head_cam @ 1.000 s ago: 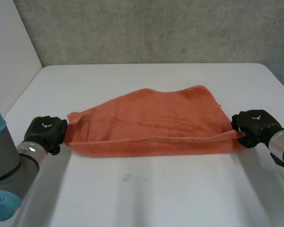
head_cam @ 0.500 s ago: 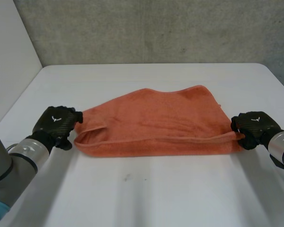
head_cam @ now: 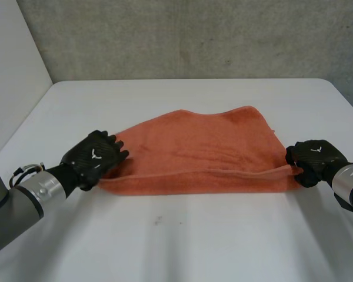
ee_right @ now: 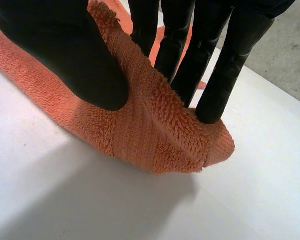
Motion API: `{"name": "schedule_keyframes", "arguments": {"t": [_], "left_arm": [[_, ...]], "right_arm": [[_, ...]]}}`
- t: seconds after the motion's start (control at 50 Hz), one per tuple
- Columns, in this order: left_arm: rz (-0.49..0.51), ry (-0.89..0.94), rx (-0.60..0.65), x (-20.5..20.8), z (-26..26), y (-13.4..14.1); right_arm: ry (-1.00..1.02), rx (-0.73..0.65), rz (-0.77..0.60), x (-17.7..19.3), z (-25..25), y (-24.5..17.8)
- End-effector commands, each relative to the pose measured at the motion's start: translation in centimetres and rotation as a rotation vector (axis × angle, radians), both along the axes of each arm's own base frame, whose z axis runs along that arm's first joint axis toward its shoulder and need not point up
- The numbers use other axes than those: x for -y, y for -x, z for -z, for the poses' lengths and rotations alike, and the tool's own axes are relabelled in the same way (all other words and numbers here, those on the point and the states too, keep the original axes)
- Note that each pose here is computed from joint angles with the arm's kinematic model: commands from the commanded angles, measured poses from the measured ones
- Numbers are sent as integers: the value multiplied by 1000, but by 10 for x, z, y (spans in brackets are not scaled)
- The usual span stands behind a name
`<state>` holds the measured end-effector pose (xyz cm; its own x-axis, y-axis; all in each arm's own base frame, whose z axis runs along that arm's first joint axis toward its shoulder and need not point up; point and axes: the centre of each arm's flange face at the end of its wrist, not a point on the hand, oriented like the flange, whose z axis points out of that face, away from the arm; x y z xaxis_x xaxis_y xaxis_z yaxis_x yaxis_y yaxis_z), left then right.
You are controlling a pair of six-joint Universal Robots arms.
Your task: Fold the laundry
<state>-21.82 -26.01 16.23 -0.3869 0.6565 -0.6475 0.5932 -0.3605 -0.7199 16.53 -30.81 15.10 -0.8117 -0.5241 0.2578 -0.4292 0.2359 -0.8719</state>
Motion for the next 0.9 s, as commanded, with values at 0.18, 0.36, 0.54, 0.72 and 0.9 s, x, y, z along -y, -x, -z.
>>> {"name": "schedule_keyframes", "arguments": {"t": [0.18, 0.36, 0.54, 0.72, 0.9], "left_arm": [[23, 39, 92, 19, 11, -11], [42, -13, 89, 21, 28, -11], [41, -27, 89, 28, 38, -10], [-48, 143, 105, 54, 29, -18], [-331, 307, 99, 64, -33, -40]], "right_arm": [[-4, -1, 1, 0, 1, 0], [-9, -2, -1, 0, 3, 0], [-8, -6, 4, 1, 4, 0], [17, -13, 27, 7, -5, 4], [139, -2, 24, 0, -73, 2]]}}
